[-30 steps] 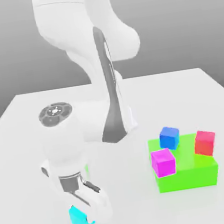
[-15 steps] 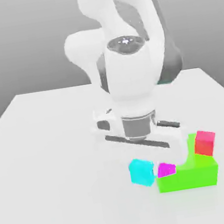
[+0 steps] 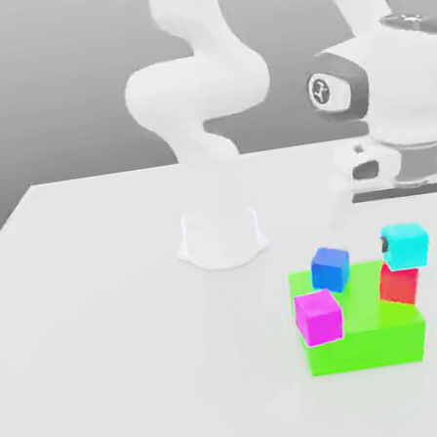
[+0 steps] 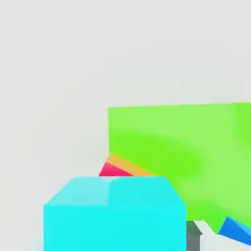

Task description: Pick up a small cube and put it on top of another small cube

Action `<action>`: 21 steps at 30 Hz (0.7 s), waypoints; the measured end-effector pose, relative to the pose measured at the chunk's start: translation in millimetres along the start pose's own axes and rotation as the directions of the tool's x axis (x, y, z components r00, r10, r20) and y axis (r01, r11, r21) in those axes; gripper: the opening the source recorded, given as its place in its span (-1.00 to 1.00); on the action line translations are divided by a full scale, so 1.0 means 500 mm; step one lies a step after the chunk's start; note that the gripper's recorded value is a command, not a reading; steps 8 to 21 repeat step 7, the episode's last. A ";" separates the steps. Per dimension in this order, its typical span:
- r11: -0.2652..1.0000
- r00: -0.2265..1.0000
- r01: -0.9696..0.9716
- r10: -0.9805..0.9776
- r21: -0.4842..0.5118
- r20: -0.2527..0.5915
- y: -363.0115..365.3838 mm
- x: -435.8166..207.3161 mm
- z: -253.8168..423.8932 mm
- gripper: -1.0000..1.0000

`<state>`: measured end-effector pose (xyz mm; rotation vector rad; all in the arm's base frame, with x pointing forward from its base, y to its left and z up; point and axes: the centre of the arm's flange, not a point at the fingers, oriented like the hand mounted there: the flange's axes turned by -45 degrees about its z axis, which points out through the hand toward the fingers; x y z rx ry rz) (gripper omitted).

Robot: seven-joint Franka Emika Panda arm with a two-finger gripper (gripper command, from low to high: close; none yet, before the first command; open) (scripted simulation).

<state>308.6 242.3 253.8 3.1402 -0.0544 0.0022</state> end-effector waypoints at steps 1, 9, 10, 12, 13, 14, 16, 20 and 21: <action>1.000 1.000 0.000 0.000 0.000 0.000 0.000 0.000 0.000 1.00; 1.000 1.000 -0.001 0.001 -0.007 -0.001 0.001 0.003 -0.034 1.00; 1.000 1.000 -0.001 0.001 -0.007 -0.001 0.001 0.003 -0.034 1.00; 1.000 1.000 -0.001 0.001 -0.007 -0.001 0.001 0.003 -0.034 1.00; 1.000 1.000 -0.001 0.001 -0.007 -0.001 0.001 0.003 -0.034 1.00; 1.000 1.000 -0.001 0.001 -0.007 -0.001 0.001 0.003 -0.034 1.00; 1.000 1.000 -0.001 0.001 -0.007 -0.001 0.001 0.003 -0.034 1.00; 1.000 1.000 -0.001 0.001 -0.007 -0.001 0.001 0.003 -0.034 1.00; 1.000 1.000 -0.001 0.001 -0.007 -0.001 0.001 0.003 -0.034 1.00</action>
